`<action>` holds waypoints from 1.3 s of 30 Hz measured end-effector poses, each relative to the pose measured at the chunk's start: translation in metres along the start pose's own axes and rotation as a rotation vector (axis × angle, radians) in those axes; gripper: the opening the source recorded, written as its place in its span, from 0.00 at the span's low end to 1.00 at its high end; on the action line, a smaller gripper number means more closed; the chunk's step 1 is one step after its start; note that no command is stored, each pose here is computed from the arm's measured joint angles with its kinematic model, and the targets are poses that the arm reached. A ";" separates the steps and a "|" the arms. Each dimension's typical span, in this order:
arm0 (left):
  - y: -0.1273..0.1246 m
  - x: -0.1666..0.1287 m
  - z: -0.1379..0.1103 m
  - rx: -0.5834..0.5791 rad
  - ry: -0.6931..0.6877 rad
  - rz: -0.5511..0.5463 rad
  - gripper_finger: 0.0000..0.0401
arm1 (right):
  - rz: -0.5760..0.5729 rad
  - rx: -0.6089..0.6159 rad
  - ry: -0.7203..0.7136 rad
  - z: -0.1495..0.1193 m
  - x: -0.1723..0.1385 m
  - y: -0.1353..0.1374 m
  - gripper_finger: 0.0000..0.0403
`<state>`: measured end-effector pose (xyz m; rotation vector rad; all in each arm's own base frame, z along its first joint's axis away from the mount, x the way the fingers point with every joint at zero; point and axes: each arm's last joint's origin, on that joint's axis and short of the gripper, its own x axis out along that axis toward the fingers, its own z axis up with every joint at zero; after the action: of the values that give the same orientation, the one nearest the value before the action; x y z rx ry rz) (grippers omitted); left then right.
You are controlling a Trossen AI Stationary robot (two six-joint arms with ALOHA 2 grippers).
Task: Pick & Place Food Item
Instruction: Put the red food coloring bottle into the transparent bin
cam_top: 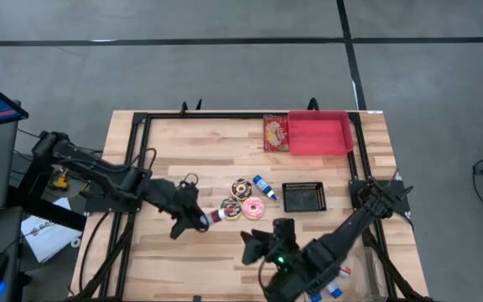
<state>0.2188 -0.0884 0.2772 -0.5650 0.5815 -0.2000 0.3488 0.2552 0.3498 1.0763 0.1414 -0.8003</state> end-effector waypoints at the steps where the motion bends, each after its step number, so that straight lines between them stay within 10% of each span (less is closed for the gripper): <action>1: -0.005 0.000 -0.002 0.001 -0.011 -0.015 0.35 | 0.001 0.013 -0.009 0.001 0.006 0.001 0.49; 30: -0.024 -0.001 -0.006 0.000 -0.108 -0.053 0.34 | 0.025 -0.016 -0.011 0.022 0.066 0.023 0.48; 39: -0.024 -0.001 -0.006 -0.001 -0.114 -0.049 0.34 | 0.040 -0.031 -0.007 0.024 0.069 0.026 0.35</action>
<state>0.2143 -0.1103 0.2872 -0.5881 0.4573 -0.2119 0.4087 0.2063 0.3485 1.0437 0.1256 -0.7639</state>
